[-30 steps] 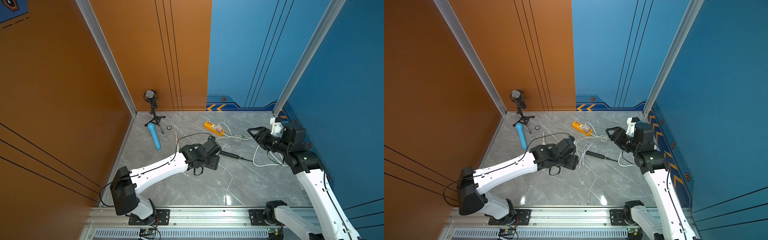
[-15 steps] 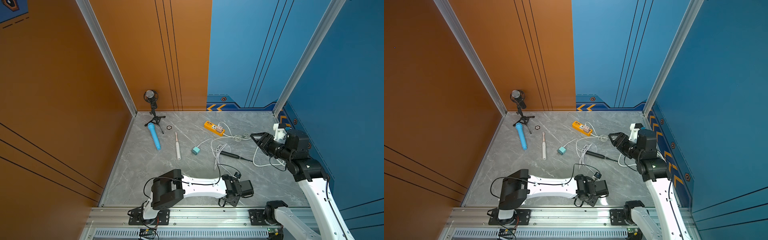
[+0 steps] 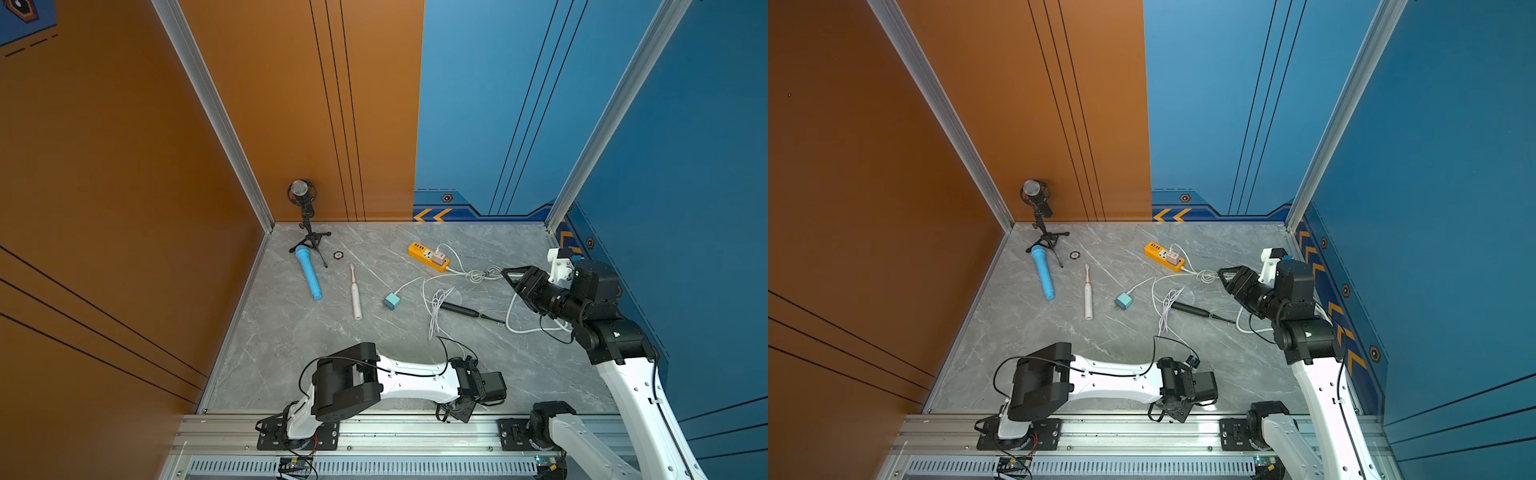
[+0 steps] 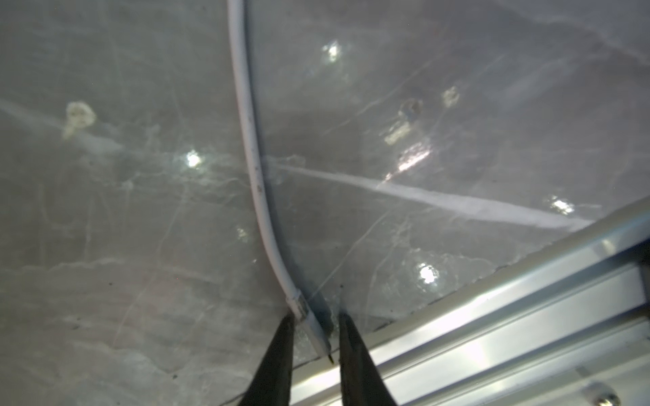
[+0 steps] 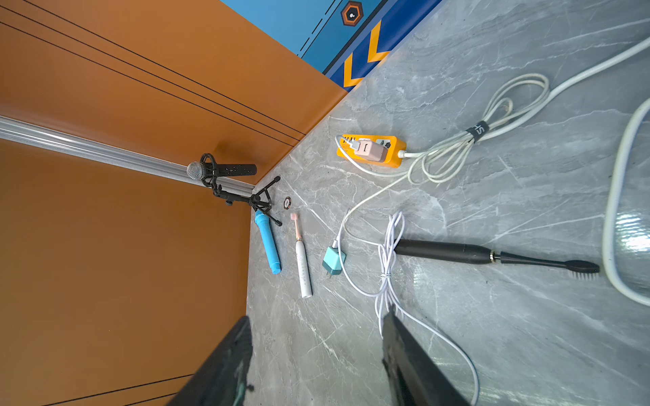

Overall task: Charge the electric toothbrush
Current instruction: Pick up the charging cable from the center of the board.

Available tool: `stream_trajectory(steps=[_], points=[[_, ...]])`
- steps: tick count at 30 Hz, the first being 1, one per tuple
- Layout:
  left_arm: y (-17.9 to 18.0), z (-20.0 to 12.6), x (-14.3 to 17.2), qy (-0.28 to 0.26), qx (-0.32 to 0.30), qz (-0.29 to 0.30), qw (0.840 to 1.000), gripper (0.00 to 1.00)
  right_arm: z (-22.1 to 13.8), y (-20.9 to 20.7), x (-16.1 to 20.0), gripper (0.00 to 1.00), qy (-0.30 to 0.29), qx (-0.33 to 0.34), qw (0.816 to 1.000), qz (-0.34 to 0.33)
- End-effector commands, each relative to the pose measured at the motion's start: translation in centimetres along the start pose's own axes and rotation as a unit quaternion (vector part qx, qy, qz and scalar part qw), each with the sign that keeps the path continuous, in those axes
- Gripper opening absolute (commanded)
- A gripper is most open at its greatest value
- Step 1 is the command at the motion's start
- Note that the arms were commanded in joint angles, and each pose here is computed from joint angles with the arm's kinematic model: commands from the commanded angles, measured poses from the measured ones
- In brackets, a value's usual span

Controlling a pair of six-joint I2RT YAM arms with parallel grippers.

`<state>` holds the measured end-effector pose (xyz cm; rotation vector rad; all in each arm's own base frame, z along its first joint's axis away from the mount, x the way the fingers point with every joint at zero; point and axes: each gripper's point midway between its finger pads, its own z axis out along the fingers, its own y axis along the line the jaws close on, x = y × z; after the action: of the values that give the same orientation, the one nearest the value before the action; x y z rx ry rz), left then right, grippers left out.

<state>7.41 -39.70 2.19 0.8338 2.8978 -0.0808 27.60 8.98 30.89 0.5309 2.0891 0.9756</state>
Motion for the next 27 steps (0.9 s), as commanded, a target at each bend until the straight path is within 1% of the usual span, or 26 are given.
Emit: stream_trajectory(steps=[1,2,3,6,8,10,11,13,15,17,18,19,20,21,22,23,25,27], points=[[1.5,0.6,1.6,0.025,-0.029,0.006,0.999,0.09,0.2,-0.7,0.4,0.61,0.009,0.009,1.0,-0.004],[1.5,0.6,1.4,0.022,-0.03,0.007,0.999,0.02,0.2,-0.6,0.4,0.61,0.009,0.008,1.0,-0.003],[1.6,0.4,1.3,0.019,-0.029,0.009,0.999,0.0,0.2,-0.5,0.3,0.61,0.009,0.007,1.0,-0.002],[2.8,-0.6,0.1,-0.008,-0.039,0.016,0.999,0.0,0.1,-0.3,0.2,0.61,0.01,0.004,1.0,0.001],[5.0,-2.6,-1.9,-0.056,-0.06,0.031,0.996,0.0,0.2,0.0,0.2,0.61,0.013,0.0,1.0,0.006],[8.0,-5.7,-4.3,-0.113,-0.089,0.057,0.988,0.0,0.3,0.6,0.1,0.61,0.02,-0.009,1.0,0.011],[9.7,-7.7,-5.7,-0.146,-0.107,0.072,0.981,0.0,0.4,0.9,0.1,0.61,0.026,-0.015,0.999,0.011],[13.2,-11.8,-8.1,-0.206,-0.154,0.102,0.961,0.0,0.5,1.7,0.1,0.61,0.039,-0.028,0.999,0.014],[16.6,-16.1,-10.6,-0.256,-0.223,0.142,0.93,0.0,0.6,2.7,0.1,0.61,0.055,-0.046,0.997,0.016],[20.2,-20.1,-12.9,-0.292,-0.304,0.15,0.894,0.0,0.7,3.4,0.0,0.61,0.062,-0.059,0.996,0.015],[21.9,-21.4,-14.1,-0.301,-0.328,0.152,0.882,0.0,0.7,3.9,0.0,0.61,0.064,-0.066,0.996,0.012],[23.1,-22.5,-14.9,-0.31,-0.34,0.15,0.875,0.0,0.7,4.2,-0.1,0.62,0.064,-0.071,0.995,0.009],[24.4,-23.5,-15.9,-0.324,-0.346,0.144,0.869,0.0,0.7,4.5,-0.1,0.62,0.064,-0.077,0.995,0.004],[25.0,-24.2,-16.7,-0.34,-0.336,0.153,0.865,0.0,0.8,5.0,0.0,0.62,0.067,-0.086,0.994,-0.001],[25.2,-24.7,-17.3,-0.354,-0.318,0.171,0.863,0.0,0.8,5.6,0.2,0.62,0.075,-0.1,0.992,-0.004],[24.6,-25.1,-17.8,-0.375,-0.289,0.205,0.857,0.0,0.9,6.4,0.5,0.62,0.089,-0.12,0.989,-0.006],[23.6,-26.5,-18.4,-0.412,-0.275,0.274,0.824,0.0,1.3,7.6,1.2,0.62,0.119,-0.146,0.982,-0.006],[22.6,-28.1,-18.8,-0.432,-0.288,0.338,0.785,0.0,1.7,8.6,2.0,0.62,0.149,-0.163,0.975,-0.013]])
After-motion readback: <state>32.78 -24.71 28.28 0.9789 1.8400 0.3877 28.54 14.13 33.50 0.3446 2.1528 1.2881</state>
